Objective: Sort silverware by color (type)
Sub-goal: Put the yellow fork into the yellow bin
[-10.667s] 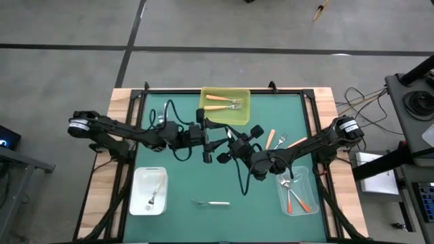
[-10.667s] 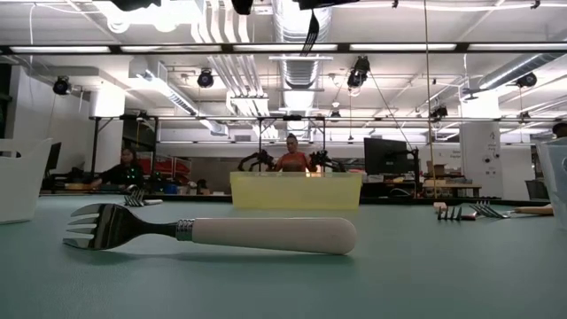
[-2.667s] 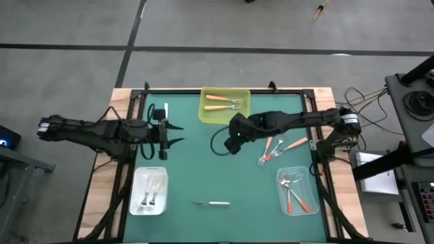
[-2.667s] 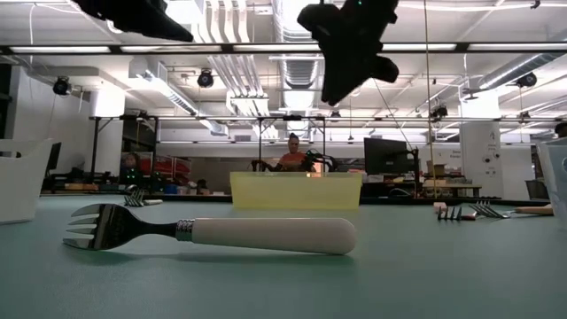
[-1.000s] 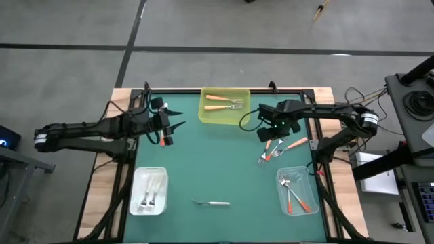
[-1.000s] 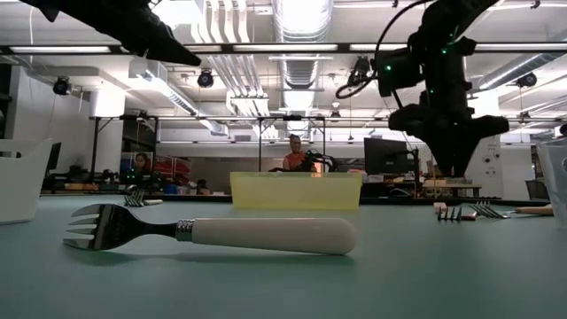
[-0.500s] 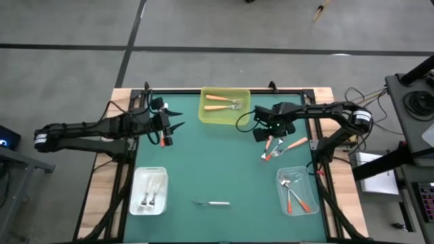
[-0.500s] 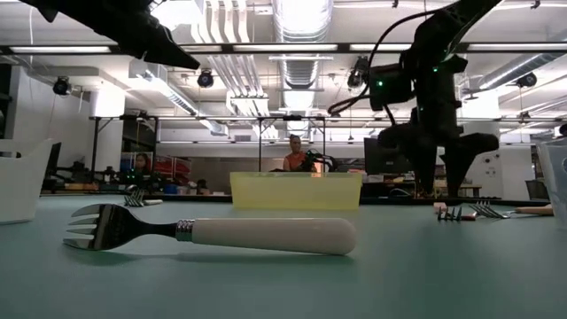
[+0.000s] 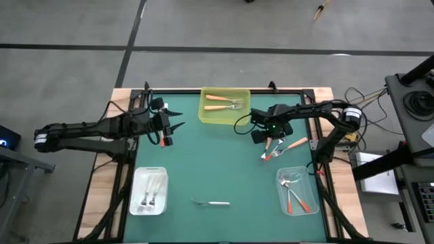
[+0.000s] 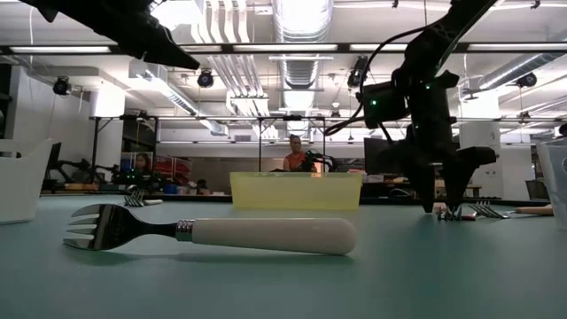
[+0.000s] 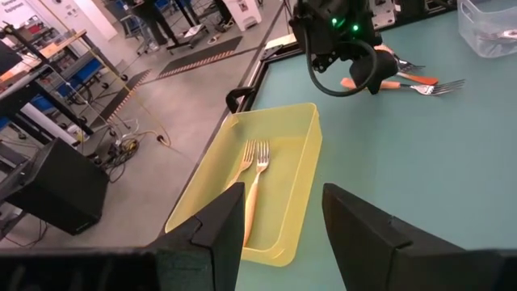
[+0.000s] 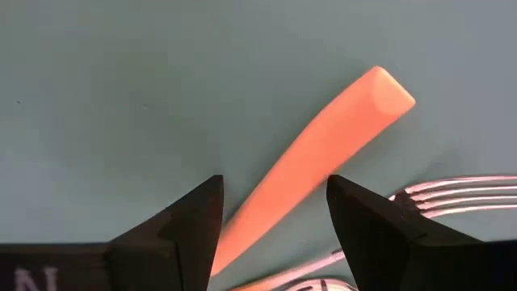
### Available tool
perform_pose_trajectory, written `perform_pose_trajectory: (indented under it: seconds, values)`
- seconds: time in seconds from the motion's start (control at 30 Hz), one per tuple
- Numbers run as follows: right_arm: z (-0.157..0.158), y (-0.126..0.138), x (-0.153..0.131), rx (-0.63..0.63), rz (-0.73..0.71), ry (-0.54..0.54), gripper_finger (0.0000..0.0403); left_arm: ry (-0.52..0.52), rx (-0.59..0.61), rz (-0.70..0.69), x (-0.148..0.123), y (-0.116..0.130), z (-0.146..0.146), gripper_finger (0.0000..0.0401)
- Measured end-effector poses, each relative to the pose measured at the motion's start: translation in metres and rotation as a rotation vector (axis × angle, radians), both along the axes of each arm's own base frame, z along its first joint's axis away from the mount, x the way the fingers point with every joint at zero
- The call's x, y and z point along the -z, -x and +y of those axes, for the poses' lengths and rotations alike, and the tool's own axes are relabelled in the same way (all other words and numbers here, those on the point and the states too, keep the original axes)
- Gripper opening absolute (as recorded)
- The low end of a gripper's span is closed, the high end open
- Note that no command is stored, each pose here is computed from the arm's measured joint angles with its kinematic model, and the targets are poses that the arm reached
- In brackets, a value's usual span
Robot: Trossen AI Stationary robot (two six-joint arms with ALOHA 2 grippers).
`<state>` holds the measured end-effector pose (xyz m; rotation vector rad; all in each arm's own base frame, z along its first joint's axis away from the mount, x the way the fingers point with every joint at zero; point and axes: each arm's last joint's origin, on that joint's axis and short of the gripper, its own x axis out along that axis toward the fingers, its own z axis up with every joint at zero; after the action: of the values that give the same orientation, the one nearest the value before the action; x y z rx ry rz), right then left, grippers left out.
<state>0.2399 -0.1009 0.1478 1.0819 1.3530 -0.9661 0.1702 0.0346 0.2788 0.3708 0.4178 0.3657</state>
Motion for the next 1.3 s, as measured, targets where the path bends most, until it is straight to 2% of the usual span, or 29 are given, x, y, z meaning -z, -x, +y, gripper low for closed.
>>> perform_pose_trajectory:
  seconds: [0.2,0.7,1.07,1.3]
  values:
    - [-0.002,-0.004,0.002,0.018,-0.04,0.017,0.0194,0.0,0.0,0.0,0.0,0.0,0.0,0.0149]
    - [-0.002,-0.004,0.005,0.037,-0.061,0.036,0.0077,0.0,0.0,0.0,0.0,0.0,0.0,0.0149]
    - [-0.002,-0.004,0.003,0.049,-0.077,0.06,0.007,0.003,0.001,0.013,0.001,0.0,0.0,0.0149]
    - [-0.003,-0.003,-0.019,0.052,-0.132,0.111,0.0068,0.003,0.0,0.017,0.002,0.0,0.0,0.0149]
